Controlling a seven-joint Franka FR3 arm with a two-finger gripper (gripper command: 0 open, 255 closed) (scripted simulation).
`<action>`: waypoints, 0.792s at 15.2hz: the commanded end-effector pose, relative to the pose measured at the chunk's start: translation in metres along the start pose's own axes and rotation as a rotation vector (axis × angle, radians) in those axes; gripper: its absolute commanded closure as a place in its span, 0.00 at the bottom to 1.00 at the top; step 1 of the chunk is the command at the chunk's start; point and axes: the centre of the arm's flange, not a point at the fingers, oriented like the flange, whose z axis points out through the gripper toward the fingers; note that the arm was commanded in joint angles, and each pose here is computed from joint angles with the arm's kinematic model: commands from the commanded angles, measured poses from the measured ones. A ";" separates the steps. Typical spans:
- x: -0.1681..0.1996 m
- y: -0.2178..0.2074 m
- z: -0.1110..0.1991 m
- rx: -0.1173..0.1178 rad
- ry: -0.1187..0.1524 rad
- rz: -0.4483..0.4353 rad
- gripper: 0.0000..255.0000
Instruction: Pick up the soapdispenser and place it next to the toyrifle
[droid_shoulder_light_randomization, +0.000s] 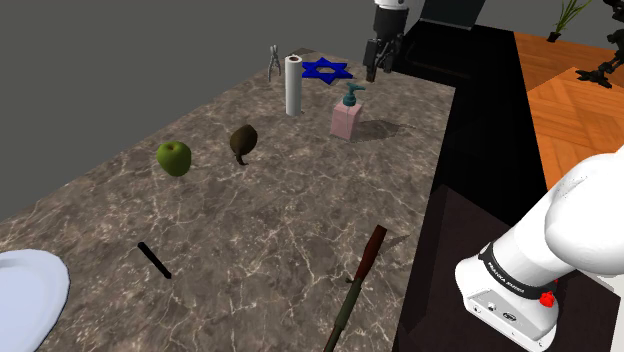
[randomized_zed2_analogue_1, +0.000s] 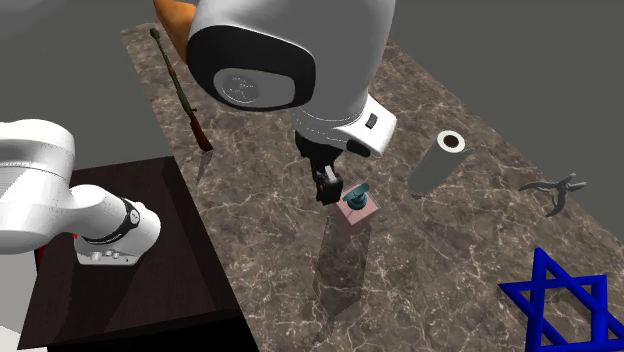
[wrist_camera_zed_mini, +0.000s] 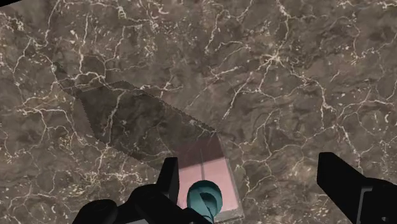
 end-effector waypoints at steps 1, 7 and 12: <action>0.024 0.007 0.009 0.010 -0.003 -0.001 0.00; 0.096 0.031 0.039 0.038 -0.013 -0.004 0.00; 0.116 0.037 0.064 0.046 -0.015 -0.005 0.00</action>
